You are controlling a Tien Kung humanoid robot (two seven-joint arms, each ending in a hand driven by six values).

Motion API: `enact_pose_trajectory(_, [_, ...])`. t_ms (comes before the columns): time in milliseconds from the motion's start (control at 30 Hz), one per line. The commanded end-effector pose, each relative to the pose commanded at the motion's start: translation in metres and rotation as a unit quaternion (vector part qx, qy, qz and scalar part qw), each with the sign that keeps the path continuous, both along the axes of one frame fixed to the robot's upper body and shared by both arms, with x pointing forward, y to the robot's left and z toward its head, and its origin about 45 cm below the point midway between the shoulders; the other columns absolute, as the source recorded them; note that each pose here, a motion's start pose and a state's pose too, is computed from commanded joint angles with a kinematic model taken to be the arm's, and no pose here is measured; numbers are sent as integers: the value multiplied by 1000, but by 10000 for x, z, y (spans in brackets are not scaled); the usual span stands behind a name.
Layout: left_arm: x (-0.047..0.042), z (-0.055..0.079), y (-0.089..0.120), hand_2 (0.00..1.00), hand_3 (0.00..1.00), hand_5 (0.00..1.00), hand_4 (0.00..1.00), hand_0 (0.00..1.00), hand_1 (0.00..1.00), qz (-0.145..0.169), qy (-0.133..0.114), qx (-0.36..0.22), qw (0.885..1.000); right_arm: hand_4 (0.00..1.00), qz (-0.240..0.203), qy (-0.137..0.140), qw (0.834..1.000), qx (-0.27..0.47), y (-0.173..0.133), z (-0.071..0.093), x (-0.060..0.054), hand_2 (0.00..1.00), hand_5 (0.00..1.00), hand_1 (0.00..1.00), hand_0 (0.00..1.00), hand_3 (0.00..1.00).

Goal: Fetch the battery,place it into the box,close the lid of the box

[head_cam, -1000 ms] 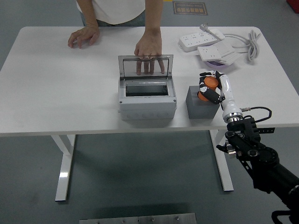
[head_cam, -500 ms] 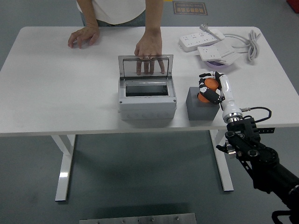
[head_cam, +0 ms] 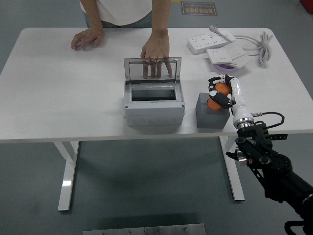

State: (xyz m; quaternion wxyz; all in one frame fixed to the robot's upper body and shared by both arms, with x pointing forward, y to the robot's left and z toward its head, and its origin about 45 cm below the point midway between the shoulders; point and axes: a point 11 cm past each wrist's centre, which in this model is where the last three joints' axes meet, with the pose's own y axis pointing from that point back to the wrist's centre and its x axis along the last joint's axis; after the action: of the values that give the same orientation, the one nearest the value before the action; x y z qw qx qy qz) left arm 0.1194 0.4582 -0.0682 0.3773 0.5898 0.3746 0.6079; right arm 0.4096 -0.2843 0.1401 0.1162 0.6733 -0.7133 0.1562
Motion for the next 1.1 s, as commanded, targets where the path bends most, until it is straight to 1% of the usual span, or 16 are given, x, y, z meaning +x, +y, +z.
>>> enact_pose_trajectory(67, [1,1,1,641,576,167,585,673,744,0,0,1,1000,386,0,0,1000,0,2,2,2,321,121,354,316,317])
enact_pose_trajectory(100, [2,1,2,643,577,168,585,673,745,0,0,1,1000,365,0,-1,1000,0,4,5,3,323,95,358,320,320])
enact_pose_trajectory(267, [8,4,5,643,577,168,585,673,745,-1,-2,2,1000,365,0,-6,1000,0,10,38,21,323,95,358,320,320])
enact_pose_trajectory(300, [8,4,6,643,578,168,584,673,744,-1,-2,3,1000,366,0,-8,1000,-1,11,54,29,325,79,359,320,321])
enact_pose_trajectory(533, [13,7,11,645,578,171,584,674,745,-1,-3,5,1000,369,-3,-23,1000,-4,-9,177,97,327,73,359,319,323])
enact_pose_trajectory(633, [13,9,15,645,578,171,584,674,745,-1,-4,5,1000,369,-4,-32,999,-10,-28,275,142,327,73,359,319,323])
enact_pose_trajectory(767, [2,9,23,648,580,169,583,674,745,0,-4,7,1000,370,2,-47,999,-27,-33,453,211,327,69,360,319,325])
enact_pose_trajectory(967, [-11,9,32,650,580,171,583,674,745,3,-4,7,1000,372,20,-71,994,-77,15,777,323,321,64,359,306,325])
enact_pose_trajectory(1067, [-17,10,38,650,580,171,583,674,745,5,-4,7,1000,372,30,-77,991,-106,60,897,362,321,64,359,306,325])
enact_pose_trajectory(1100, [-20,10,41,653,580,176,584,675,747,6,-4,8,1000,361,33,-79,990,-116,75,926,370,276,16,291,260,328])
